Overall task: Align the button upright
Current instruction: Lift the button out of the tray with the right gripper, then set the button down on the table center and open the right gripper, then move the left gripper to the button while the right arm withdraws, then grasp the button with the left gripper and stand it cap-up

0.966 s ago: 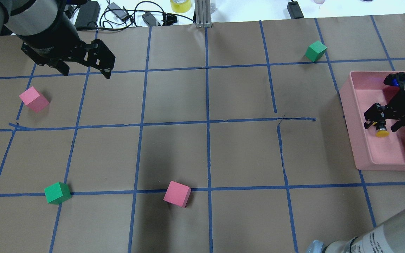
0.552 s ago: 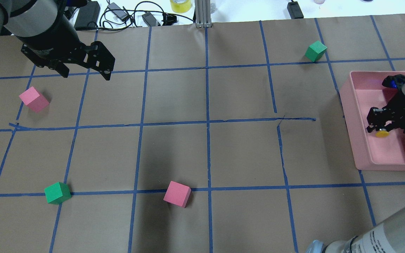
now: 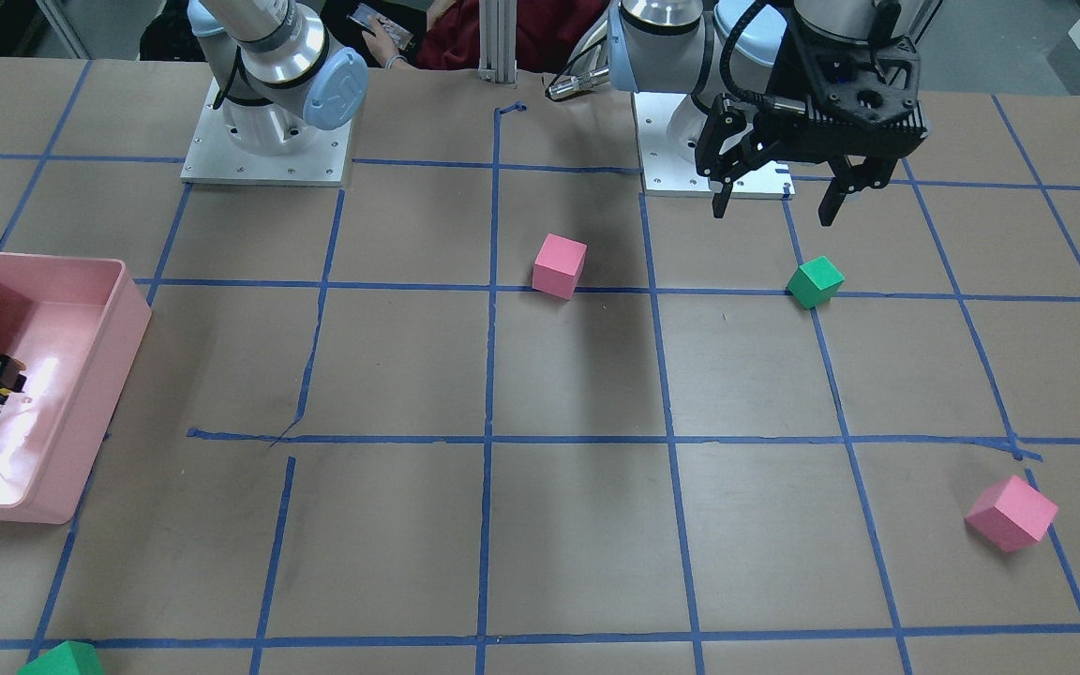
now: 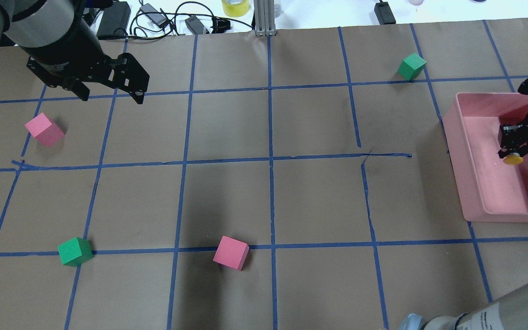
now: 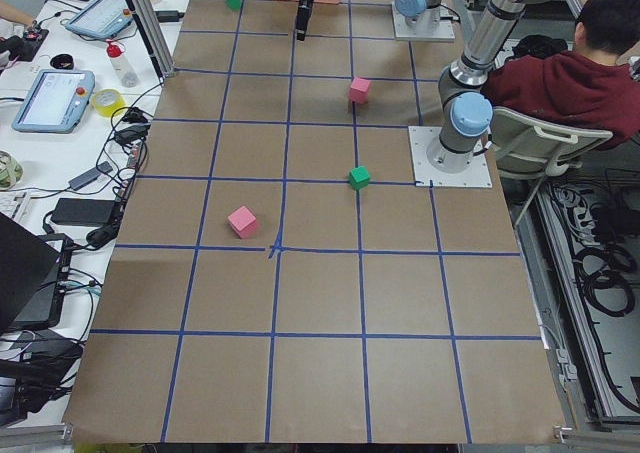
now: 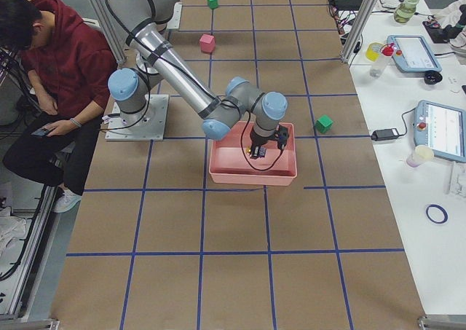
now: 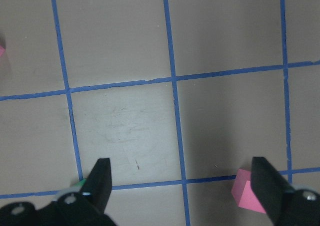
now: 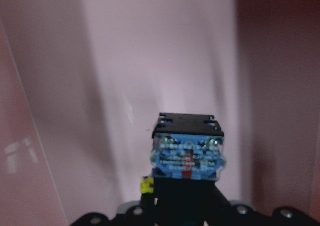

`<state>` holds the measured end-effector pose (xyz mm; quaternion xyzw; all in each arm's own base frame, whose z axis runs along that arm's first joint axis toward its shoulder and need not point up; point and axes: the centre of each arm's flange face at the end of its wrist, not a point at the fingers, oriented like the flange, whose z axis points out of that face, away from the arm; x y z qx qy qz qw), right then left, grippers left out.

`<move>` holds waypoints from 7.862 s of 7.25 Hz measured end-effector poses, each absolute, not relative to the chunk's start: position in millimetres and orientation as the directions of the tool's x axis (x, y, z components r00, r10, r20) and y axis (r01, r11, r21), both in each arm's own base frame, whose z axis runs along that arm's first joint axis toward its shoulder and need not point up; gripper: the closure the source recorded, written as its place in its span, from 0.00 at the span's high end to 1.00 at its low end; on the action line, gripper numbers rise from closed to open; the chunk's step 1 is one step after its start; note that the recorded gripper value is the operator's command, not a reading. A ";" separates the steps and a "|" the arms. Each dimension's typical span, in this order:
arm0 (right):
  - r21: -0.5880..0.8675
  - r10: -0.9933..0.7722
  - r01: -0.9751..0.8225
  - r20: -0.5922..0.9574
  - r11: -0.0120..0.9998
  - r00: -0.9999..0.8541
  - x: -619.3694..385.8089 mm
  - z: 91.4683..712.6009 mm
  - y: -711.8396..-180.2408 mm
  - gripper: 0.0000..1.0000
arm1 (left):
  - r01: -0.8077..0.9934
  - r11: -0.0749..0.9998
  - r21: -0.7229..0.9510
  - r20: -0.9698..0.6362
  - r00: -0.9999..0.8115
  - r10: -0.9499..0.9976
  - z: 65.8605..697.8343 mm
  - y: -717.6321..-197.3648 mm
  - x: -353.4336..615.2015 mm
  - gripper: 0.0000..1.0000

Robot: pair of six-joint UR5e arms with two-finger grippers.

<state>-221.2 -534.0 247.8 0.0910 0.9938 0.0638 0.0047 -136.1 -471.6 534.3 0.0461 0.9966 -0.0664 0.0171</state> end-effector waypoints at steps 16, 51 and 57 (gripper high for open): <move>-0.073 -0.008 0.000 -0.111 0.997 -0.994 312.1 247.9 -659.1 0.00 | 0.046 0.993 -0.106 0.026 -0.998 0.049 514.0 -493.3 -125.2 1.00; 0.067 -0.056 -0.055 0.011 0.996 -0.998 141.1 475.3 -526.7 1.00 | -0.036 0.724 -0.689 0.104 -0.993 0.050 143.6 -532.2 -314.4 0.00; 0.085 -0.067 -0.064 0.025 0.994 -0.997 138.8 462.9 -528.8 1.00 | 0.006 0.985 -0.172 -0.023 -1.000 0.002 293.1 -575.3 -351.7 0.00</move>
